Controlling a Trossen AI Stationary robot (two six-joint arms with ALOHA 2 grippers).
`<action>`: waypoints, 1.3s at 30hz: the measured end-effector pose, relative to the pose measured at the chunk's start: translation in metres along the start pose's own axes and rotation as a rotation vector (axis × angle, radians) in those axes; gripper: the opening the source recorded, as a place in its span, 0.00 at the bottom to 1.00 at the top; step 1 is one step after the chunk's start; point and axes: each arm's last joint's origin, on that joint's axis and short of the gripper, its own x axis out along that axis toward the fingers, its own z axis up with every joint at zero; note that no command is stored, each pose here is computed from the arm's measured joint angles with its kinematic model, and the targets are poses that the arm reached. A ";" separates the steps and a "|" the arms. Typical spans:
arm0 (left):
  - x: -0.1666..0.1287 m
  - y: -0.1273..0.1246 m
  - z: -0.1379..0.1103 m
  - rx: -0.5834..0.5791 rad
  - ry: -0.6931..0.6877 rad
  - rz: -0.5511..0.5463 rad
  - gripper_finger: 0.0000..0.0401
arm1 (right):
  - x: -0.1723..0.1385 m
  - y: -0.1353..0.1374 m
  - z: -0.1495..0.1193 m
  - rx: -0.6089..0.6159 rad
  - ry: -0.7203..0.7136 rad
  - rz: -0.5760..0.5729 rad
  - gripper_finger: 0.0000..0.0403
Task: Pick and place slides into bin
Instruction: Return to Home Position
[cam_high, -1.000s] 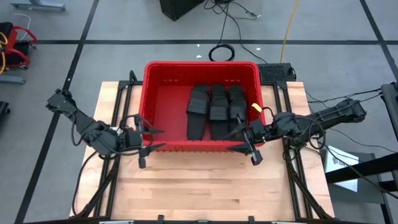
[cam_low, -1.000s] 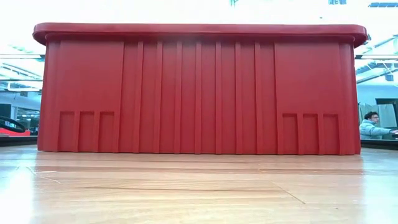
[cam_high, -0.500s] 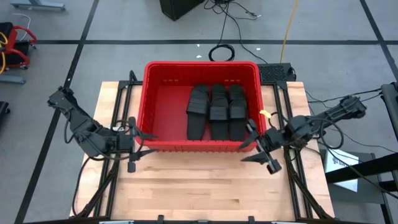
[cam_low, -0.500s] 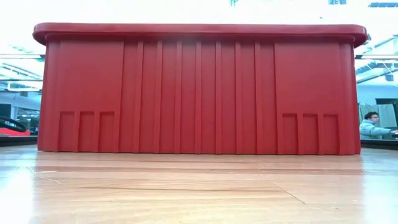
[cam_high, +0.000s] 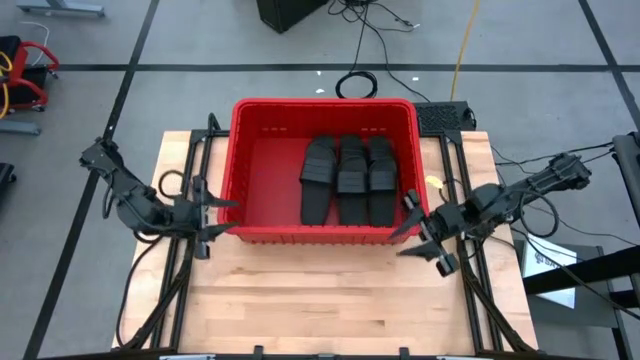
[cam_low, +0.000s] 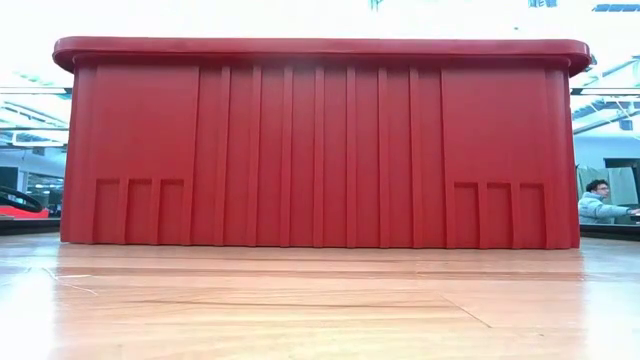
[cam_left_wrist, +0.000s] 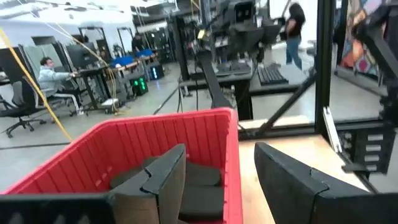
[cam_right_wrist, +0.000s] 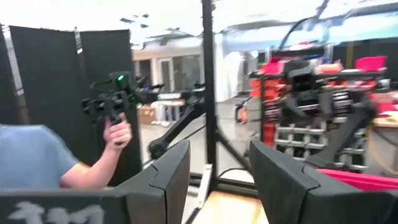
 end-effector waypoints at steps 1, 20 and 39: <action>-0.001 0.002 -0.001 0.000 -0.011 0.004 0.49 | -0.004 -0.002 0.000 0.000 -0.011 -0.011 0.39; 0.012 0.049 -0.024 -0.010 0.003 0.125 0.49 | -0.053 -0.039 -0.006 -0.002 0.002 -0.240 0.39; -0.003 0.070 -0.029 -0.046 -0.018 0.130 0.49 | -0.096 -0.037 -0.017 -0.052 -0.180 -0.201 0.39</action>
